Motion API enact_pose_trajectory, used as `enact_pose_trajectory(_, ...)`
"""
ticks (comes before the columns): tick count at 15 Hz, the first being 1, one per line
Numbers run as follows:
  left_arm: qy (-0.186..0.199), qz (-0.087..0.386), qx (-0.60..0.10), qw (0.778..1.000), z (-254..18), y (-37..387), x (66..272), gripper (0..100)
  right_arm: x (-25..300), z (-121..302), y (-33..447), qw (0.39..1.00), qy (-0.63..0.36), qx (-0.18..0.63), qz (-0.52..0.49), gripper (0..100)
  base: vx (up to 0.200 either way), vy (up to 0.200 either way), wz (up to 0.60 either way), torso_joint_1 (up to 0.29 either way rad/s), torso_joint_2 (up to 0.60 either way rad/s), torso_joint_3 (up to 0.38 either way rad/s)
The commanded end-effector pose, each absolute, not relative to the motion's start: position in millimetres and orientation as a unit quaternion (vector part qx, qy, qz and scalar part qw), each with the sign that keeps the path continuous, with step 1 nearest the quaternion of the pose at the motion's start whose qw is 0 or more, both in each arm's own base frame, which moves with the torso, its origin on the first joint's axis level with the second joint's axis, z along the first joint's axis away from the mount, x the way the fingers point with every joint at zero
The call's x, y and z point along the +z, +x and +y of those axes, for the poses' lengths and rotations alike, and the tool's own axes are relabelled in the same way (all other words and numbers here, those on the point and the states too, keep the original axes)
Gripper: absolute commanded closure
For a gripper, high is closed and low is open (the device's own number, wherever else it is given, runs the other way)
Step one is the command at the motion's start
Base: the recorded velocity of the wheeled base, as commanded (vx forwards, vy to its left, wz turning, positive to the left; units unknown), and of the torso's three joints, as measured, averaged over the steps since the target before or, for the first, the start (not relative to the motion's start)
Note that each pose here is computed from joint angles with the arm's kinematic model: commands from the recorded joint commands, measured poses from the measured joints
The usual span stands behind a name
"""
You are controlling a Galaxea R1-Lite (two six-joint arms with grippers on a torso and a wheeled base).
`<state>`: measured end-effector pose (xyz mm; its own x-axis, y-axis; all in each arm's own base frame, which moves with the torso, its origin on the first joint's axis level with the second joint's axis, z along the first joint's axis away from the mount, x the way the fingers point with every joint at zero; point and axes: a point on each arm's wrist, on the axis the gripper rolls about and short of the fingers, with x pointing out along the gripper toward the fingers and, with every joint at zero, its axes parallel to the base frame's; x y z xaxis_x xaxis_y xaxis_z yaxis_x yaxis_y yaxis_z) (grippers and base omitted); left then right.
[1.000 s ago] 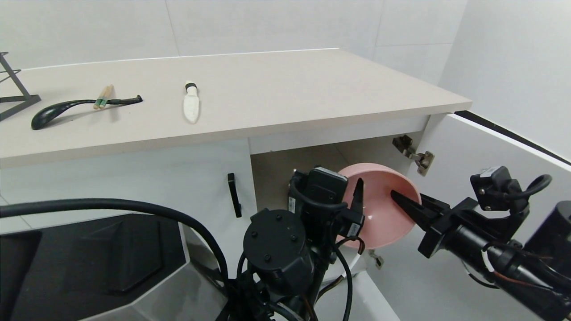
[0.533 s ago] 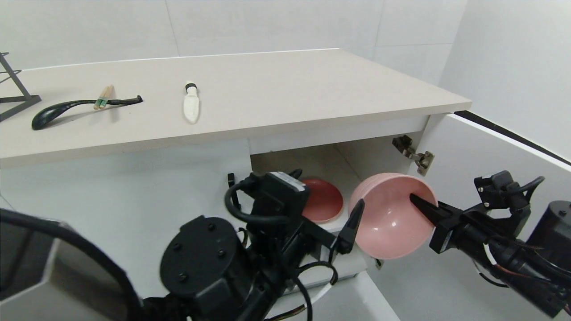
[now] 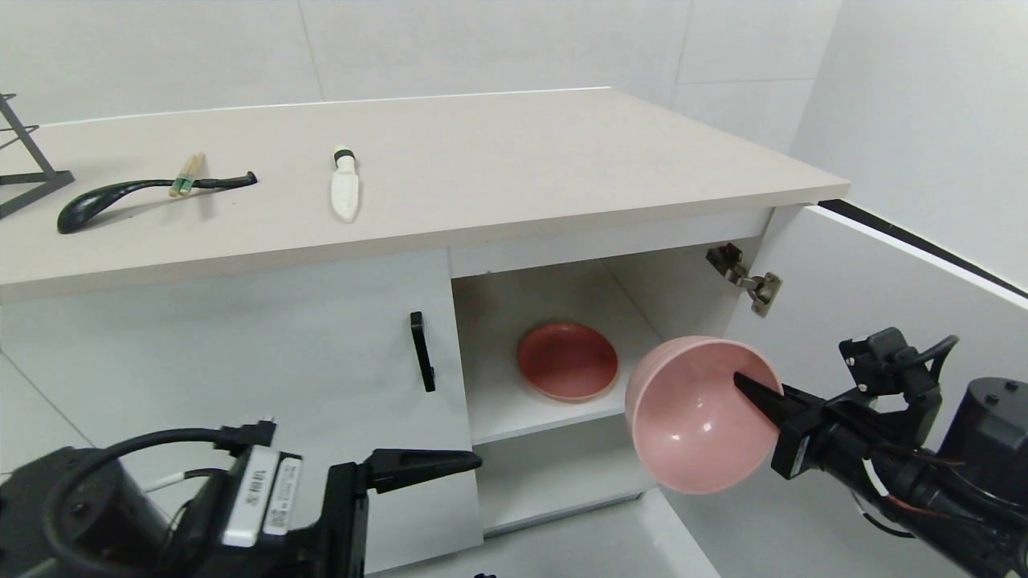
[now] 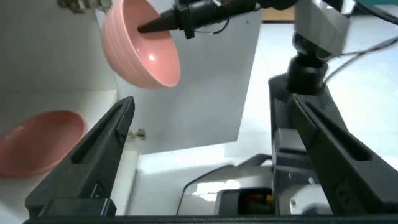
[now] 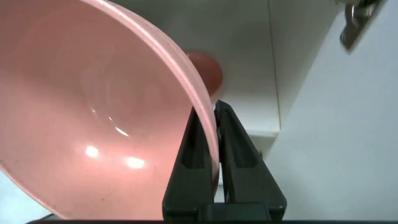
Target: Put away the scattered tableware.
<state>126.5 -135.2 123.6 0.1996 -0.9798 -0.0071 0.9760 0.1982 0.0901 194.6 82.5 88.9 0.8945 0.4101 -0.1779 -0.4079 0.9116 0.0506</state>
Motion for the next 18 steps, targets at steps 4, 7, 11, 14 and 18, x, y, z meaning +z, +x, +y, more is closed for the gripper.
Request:
enact_pose_trajectory(4,0.080,-0.059,-0.529,0.843,-101.5,121.4,135.9,0,97.4,99.2,180.0,0.950,0.153,0.246,0.113,100,0.000,0.000,0.00,0.000,0.00,0.000)
enact_pose_trajectory(7,0.081,-0.051,-0.528,0.844,-75.9,86.7,145.5,0,93.5,102.2,184.1,0.945,0.178,0.243,0.127,100,0.000,0.000,0.00,0.000,0.00,0.000)
enact_pose_trajectory(11,0.078,-0.073,-0.441,0.891,-29.9,32.6,144.4,0,84.0,122.6,198.3,0.939,0.169,0.264,0.139,100,0.000,0.000,0.00,0.000,0.00,0.000)
enact_pose_trajectory(14,0.080,-0.081,-0.330,0.937,-9.6,8.1,139.5,0,69.5,131.5,205.5,0.936,0.161,0.266,0.164,100,0.000,0.000,0.00,0.000,0.00,0.000)
enact_pose_trajectory(18,0.088,-0.082,-0.122,0.985,-0.8,0.3,126.8,0,51.8,136.7,228.4,0.948,0.095,0.257,0.160,100,0.000,0.000,0.00,0.000,0.00,0.000)
